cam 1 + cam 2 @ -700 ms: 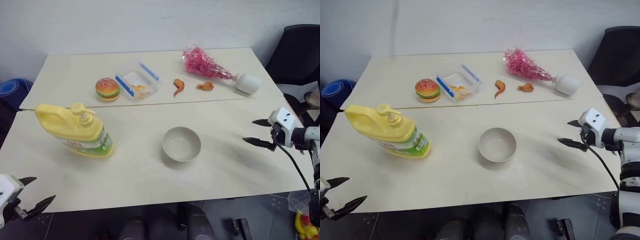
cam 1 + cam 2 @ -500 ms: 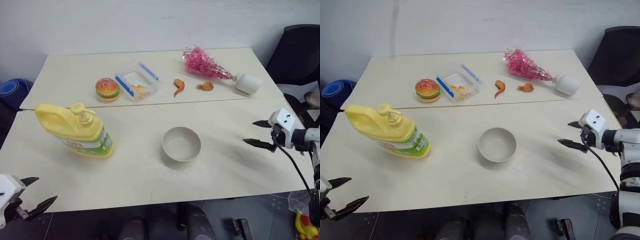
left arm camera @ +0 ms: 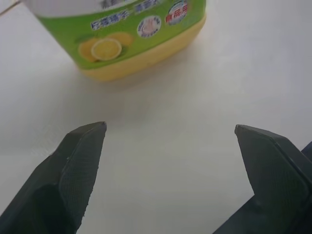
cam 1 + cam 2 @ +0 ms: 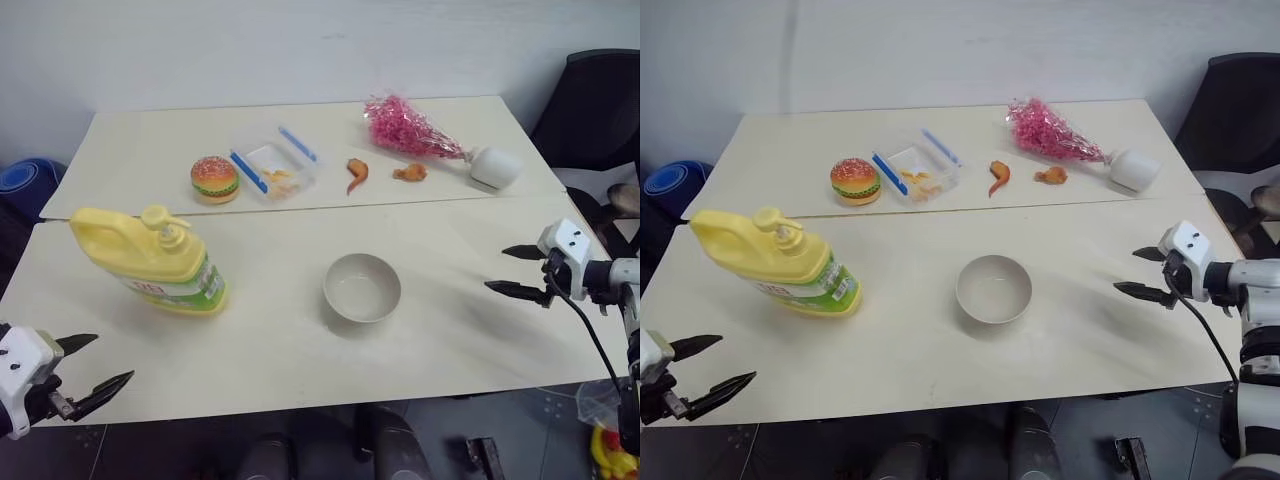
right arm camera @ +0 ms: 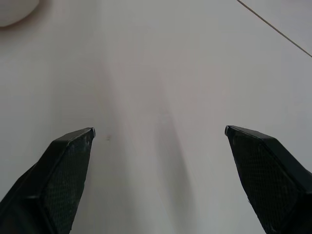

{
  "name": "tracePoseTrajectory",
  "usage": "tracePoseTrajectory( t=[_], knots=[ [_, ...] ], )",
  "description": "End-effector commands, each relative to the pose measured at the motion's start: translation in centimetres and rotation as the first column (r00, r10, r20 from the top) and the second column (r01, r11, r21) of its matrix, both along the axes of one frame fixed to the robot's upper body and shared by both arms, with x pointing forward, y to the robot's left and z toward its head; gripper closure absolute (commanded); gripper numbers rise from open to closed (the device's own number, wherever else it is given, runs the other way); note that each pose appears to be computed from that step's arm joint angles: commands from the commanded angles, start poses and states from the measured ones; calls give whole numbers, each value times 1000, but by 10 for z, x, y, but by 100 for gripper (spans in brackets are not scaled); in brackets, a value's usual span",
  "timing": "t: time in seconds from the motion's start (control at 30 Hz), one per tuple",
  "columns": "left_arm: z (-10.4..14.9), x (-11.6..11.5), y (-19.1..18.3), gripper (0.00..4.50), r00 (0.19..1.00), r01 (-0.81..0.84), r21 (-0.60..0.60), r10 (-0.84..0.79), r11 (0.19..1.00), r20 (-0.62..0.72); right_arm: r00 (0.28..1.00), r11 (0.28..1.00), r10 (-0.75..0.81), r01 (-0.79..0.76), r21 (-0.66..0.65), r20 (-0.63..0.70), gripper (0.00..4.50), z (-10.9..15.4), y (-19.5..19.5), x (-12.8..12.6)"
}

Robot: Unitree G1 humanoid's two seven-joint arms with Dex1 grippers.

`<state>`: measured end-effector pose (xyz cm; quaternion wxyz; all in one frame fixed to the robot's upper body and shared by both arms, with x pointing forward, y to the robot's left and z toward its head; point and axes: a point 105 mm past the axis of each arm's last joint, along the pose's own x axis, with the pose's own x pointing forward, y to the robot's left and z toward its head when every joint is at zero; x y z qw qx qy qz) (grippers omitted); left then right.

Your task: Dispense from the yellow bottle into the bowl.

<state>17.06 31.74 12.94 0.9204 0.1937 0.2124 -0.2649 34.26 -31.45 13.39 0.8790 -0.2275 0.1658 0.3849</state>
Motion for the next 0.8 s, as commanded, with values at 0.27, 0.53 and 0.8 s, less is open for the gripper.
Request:
tracePoseTrajectory(
  t=[0.27,0.53,0.8],
  knots=[
    [84,-15,-89,0,866,485,-146,-497,862,-60,882,888,451,-459,31,138,5,67,113,-24],
    [106,-5,-110,0,789,610,-43,-612,791,-60,781,784,620,-620,-25,71,63,37,182,-51],
    [97,2,-118,0,742,667,-10,-665,745,-78,700,696,713,-700,-162,38,267,0,220,-59]
  ],
)
